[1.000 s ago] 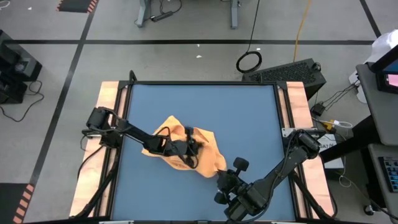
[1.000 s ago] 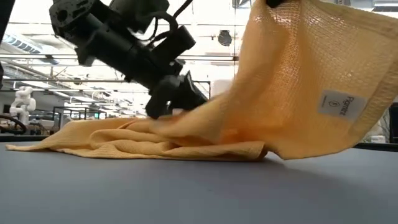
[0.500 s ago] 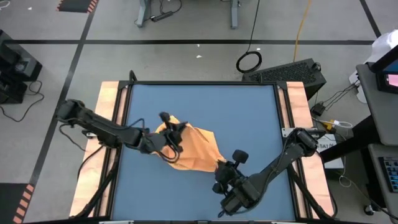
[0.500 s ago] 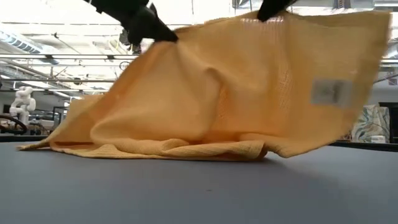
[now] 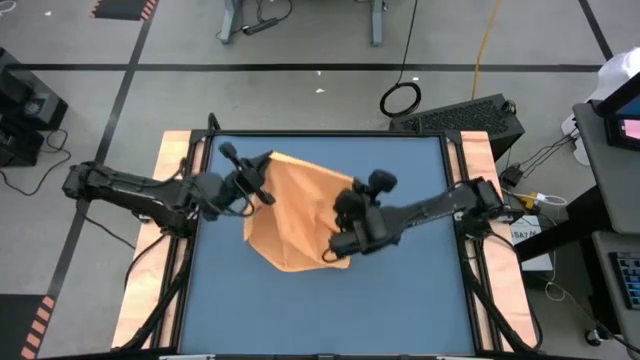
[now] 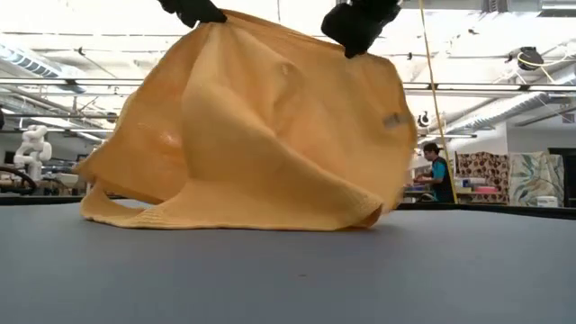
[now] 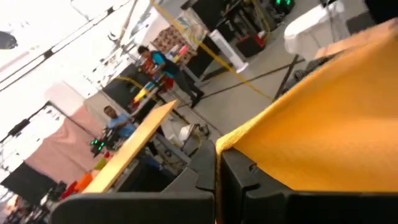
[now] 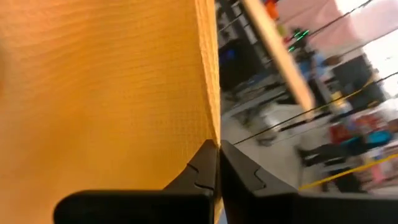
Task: Roll towel into tight, uniform cylinder
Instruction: Fold the orange microfiber cloth
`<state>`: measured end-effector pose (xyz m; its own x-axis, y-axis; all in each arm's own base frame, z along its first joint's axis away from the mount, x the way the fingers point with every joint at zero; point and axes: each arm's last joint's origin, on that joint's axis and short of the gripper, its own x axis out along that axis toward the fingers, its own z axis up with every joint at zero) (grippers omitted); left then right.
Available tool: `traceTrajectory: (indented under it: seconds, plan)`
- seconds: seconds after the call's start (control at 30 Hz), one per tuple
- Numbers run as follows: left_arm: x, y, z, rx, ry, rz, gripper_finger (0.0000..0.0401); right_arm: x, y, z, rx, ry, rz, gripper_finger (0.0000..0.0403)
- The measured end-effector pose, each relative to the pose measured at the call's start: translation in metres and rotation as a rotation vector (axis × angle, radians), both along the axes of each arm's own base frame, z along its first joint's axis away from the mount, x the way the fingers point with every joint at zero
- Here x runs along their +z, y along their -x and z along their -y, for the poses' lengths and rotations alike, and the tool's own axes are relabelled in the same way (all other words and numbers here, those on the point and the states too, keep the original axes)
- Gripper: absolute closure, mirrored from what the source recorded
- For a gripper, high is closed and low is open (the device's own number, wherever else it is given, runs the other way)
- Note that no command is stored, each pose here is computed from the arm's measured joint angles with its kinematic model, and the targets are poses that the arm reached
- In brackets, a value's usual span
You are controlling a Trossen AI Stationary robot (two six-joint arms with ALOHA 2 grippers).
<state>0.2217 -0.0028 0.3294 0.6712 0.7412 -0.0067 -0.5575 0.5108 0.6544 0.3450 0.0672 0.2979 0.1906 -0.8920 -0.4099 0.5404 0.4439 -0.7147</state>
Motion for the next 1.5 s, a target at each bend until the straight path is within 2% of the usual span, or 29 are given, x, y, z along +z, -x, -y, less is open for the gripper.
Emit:
traceTrajectory:
  seconds: [0.17,0.23,0.4,0.57,0.8,0.93,1.07,1.2,1.43,1.5]
  plan:
    - [0.003,0.005,-0.022,0.002,0.03,0.026,0.04,0.026,0.004,0.041,0.001,0.15,-0.119,0.0401]
    - [0.002,0.003,-0.031,0.005,0.031,0.023,0.0398,0.035,0.007,0.061,-0.023,0.157,-0.156,0.0402]
    - [0.001,-0.002,-0.057,-0.027,0.035,0.064,0.0396,0.058,0.025,0.104,-0.108,0.126,-0.181,0.0402]
    - [-0.006,-0.006,-0.076,-0.057,0.109,0.095,0.0395,0.074,0.037,0.12,-0.106,0.035,-0.13,0.0402]
    - [-0.037,-0.02,-0.085,-0.112,0.277,-0.034,0.0388,0.074,0.04,0.12,-0.038,-0.121,-0.123,0.0403]
    - [-0.06,-0.023,-0.086,-0.07,0.423,-0.134,0.0351,0.072,0.041,0.121,-0.042,-0.13,-0.155,0.0403]
    - [-0.078,-0.021,-0.076,-0.028,0.595,-0.193,0.0301,0.071,0.046,0.125,-0.076,-0.139,-0.176,0.0403]
    - [-0.089,-0.018,-0.058,-0.011,0.725,-0.237,0.0265,0.07,0.049,0.13,-0.107,-0.155,-0.179,0.0403]
    - [-0.097,-0.014,-0.012,-0.085,0.832,-0.335,0.0255,0.069,0.049,0.135,-0.117,-0.21,-0.16,0.0402]
    - [-0.1,-0.012,0.005,-0.14,0.872,-0.381,0.0255,0.068,0.049,0.136,-0.116,-0.232,-0.155,0.0402]
